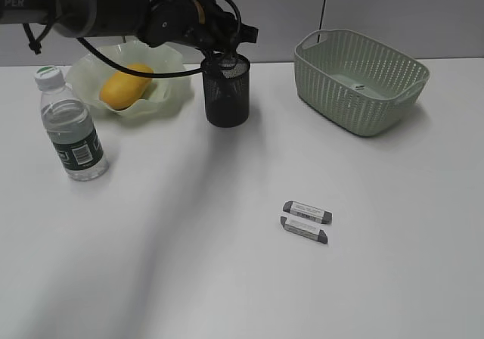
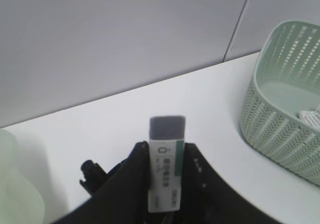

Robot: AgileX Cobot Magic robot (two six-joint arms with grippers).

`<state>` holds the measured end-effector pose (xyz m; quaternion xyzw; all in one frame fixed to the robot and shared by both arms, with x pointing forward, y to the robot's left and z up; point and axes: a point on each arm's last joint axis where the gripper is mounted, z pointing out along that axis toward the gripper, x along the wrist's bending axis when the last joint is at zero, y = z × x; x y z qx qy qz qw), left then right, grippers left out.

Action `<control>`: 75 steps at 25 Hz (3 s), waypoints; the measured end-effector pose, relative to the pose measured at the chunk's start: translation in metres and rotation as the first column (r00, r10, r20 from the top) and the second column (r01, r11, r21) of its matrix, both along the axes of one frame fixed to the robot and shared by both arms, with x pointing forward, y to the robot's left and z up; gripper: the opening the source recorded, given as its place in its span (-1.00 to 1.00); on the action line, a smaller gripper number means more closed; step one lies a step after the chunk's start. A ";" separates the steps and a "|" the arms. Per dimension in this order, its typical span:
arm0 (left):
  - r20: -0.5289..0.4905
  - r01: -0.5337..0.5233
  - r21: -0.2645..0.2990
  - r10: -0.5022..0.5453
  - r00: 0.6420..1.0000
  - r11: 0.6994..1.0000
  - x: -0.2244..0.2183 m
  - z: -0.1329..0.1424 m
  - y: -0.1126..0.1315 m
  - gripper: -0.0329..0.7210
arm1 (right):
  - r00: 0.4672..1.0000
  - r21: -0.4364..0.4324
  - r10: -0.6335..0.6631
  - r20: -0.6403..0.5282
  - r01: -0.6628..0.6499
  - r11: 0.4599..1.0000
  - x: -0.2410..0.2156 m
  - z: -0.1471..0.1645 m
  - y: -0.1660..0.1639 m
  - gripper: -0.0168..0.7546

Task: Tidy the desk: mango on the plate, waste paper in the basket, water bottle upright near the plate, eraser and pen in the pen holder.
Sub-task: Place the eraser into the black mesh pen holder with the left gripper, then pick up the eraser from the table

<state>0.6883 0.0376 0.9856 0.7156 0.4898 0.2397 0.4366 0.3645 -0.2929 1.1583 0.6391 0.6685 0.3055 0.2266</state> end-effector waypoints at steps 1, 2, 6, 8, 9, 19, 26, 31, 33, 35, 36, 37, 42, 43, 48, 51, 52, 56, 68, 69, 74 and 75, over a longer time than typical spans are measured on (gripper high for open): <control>0.000 -0.001 0.000 0.001 1.000 1.000 0.000 0.000 0.000 -0.51 | 1.000 0.000 0.000 0.000 0.000 1.000 0.000 0.000 0.000 -0.04; 0.000 -0.001 0.000 0.001 1.000 1.000 0.000 0.000 0.000 -0.51 | 1.000 0.000 0.000 0.000 0.000 1.000 0.000 0.000 0.000 -0.04; 0.000 0.000 0.001 0.000 1.000 1.000 0.000 0.000 0.000 -0.25 | 1.000 0.000 0.000 0.000 0.000 1.000 0.000 0.000 0.000 -0.04; 0.001 0.000 0.001 0.000 1.000 1.000 0.000 0.000 0.000 0.02 | 1.000 0.000 0.000 0.000 0.000 1.000 0.000 0.000 0.000 -0.04; -0.004 -0.003 0.005 0.003 1.000 1.000 0.000 0.000 0.001 0.11 | 1.000 0.000 0.000 0.000 0.000 1.000 0.000 0.000 0.000 -0.04; -0.041 -0.082 0.197 0.092 0.995 0.977 -0.025 0.066 0.032 0.28 | 0.998 0.012 0.038 -0.043 -0.037 0.999 0.008 -0.005 0.002 -0.04; -0.057 -0.093 0.406 0.126 0.990 0.909 -0.078 0.152 0.081 0.28 | 0.966 0.114 0.205 -0.158 -0.188 0.975 0.046 -0.023 0.021 -0.04; -0.197 -0.115 0.482 0.236 0.952 0.868 -0.111 0.186 0.142 0.28 | 0.893 0.067 0.362 -0.267 -0.357 0.932 0.076 -0.038 0.053 -0.04; -0.215 -0.137 0.474 0.265 0.940 0.870 -0.120 0.198 0.161 0.28 | 0.853 0.037 0.418 -0.314 -0.428 0.903 0.089 -0.046 0.070 -0.04; -0.219 -0.161 0.439 0.279 0.935 0.884 -0.129 0.209 0.177 0.28 | 0.811 0.010 0.468 -0.350 -0.497 0.868 0.103 -0.053 0.087 -0.04; -0.217 -0.173 0.411 0.280 0.935 0.895 -0.134 0.216 0.186 0.28 | 0.781 0.001 0.504 -0.370 -0.542 0.840 0.110 -0.059 0.097 -0.04; -0.216 -0.183 0.385 0.282 0.935 0.905 -0.139 0.222 0.193 0.28 | 0.750 -0.009 0.537 -0.386 -0.585 0.811 0.117 -0.065 0.105 -0.04; -0.193 -0.206 0.276 0.264 0.945 0.939 -0.169 0.247 0.217 0.28 | 0.576 -0.033 0.676 -0.460 -0.771 0.635 0.141 -0.097 0.141 -0.04; -0.188 -0.209 0.271 0.265 0.946 0.940 -0.176 0.249 0.220 0.28 | 0.540 -0.033 0.695 -0.476 -0.800 0.599 0.145 -0.105 0.145 -0.04; -0.213 -0.205 0.278 0.268 0.940 0.939 -0.217 0.237 0.229 0.27 | 0.441 0.000 0.724 -0.530 -0.854 0.520 0.159 -0.137 0.155 -0.14; -0.250 -0.191 0.280 0.263 0.932 0.941 -0.243 0.221 0.233 0.27 | 0.410 0.028 0.722 -0.557 -0.860 0.509 0.165 -0.154 0.158 -0.26; -0.253 -0.189 0.278 0.261 0.931 0.942 -0.252 0.217 0.234 0.27 | 0.405 0.037 0.722 -0.561 -0.859 0.511 0.167 -0.158 0.159 -0.27; -0.299 -0.167 0.261 0.244 0.923 0.951 -0.286 0.193 0.237 0.27 | 0.390 0.064 0.724 -0.569 -0.857 0.512 0.174 -0.170 0.165 -0.30; -0.261 -0.152 0.159 0.190 0.947 0.976 -0.398 0.125 0.249 0.27 | 0.431 0.017 0.701 -0.568 -0.846 0.534 0.201 -0.204 0.174 -0.31; -0.238 -0.154 0.148 0.186 0.953 0.977 -0.406 0.122 0.250 0.27 | 0.435 -0.001 0.697 -0.570 -0.849 0.529 0.203 -0.207 0.173 -0.31; -0.120 -0.165 0.097 0.176 0.977 0.982 -0.440 0.114 0.255 0.27 | 0.400 -0.062 0.719 -0.569 -0.892 0.447 0.209 -0.218 0.172 -0.31; -0.094 -0.167 0.086 0.175 0.980 0.982 -0.446 0.113 0.256 0.27 | 0.403 -0.071 0.723 -0.561 -0.893 0.444 0.210 -0.218 0.173 -0.31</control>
